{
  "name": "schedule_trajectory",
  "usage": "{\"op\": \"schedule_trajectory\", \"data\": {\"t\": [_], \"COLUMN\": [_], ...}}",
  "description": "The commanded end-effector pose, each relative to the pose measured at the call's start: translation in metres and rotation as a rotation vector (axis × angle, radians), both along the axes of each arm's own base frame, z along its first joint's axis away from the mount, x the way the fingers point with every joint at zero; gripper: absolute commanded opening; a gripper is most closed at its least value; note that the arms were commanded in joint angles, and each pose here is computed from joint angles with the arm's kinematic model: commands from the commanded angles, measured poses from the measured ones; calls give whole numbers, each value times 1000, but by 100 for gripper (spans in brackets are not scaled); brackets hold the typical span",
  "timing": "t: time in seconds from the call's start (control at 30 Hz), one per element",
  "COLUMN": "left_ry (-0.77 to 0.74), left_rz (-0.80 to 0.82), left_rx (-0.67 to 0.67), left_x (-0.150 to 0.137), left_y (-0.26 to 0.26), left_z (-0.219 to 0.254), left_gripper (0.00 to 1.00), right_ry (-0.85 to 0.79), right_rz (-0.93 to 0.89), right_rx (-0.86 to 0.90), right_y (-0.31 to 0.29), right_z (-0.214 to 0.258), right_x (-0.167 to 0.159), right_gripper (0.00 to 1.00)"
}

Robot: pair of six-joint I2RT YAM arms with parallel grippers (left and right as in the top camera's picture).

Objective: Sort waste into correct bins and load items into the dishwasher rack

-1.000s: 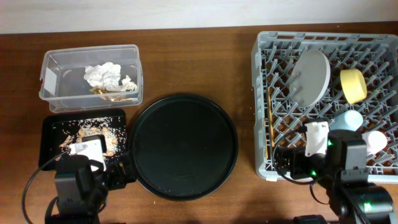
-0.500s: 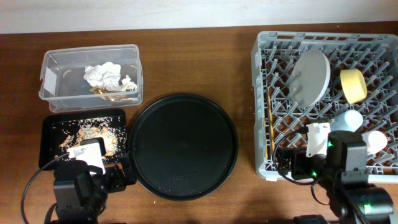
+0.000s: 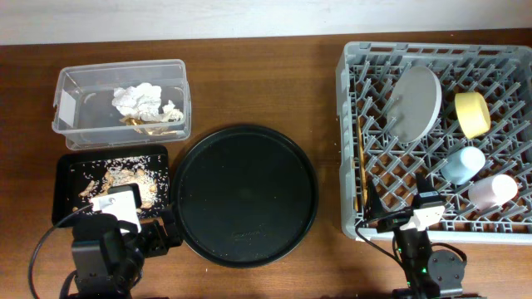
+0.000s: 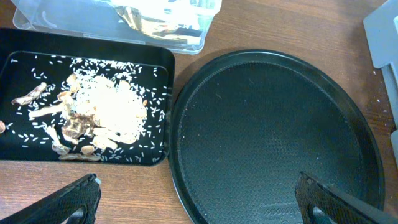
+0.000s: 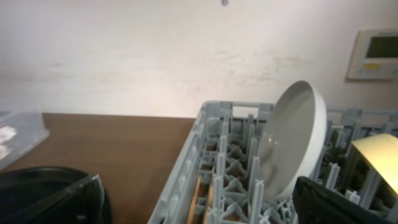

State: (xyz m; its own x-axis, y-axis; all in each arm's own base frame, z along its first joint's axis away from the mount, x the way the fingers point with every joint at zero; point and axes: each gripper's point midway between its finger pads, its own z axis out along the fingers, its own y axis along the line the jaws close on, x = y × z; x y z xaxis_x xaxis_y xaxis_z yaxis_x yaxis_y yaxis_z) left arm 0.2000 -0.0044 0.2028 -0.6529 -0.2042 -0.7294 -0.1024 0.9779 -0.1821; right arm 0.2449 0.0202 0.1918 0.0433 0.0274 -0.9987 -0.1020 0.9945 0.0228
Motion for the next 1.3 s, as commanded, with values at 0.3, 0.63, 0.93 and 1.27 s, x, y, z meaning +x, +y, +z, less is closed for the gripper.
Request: {"op": "schedule_trajectory", "data": {"t": [0.3, 0.63, 0.93, 1.27], "left_ry": [-3, -3, -94, -756], "left_rz": [-11, -11, -25, -99], "left_rx": [7, 7, 68, 206], "left_x": [0, 0, -1, 45], "left_y": [-1, -1, -2, -11], "left_z": [0, 0, -25, -16], "left_gripper": [99, 99, 99, 99], "right_ry": [123, 123, 123, 123], "right_rz": [-74, -74, -74, -74], "right_rx": [-5, -5, -5, -5], "right_y": [-13, -13, -13, -13], "right_z": [-36, -36, -36, -36], "right_x": [1, 1, 1, 1], "right_gripper": [98, 99, 99, 98]}}
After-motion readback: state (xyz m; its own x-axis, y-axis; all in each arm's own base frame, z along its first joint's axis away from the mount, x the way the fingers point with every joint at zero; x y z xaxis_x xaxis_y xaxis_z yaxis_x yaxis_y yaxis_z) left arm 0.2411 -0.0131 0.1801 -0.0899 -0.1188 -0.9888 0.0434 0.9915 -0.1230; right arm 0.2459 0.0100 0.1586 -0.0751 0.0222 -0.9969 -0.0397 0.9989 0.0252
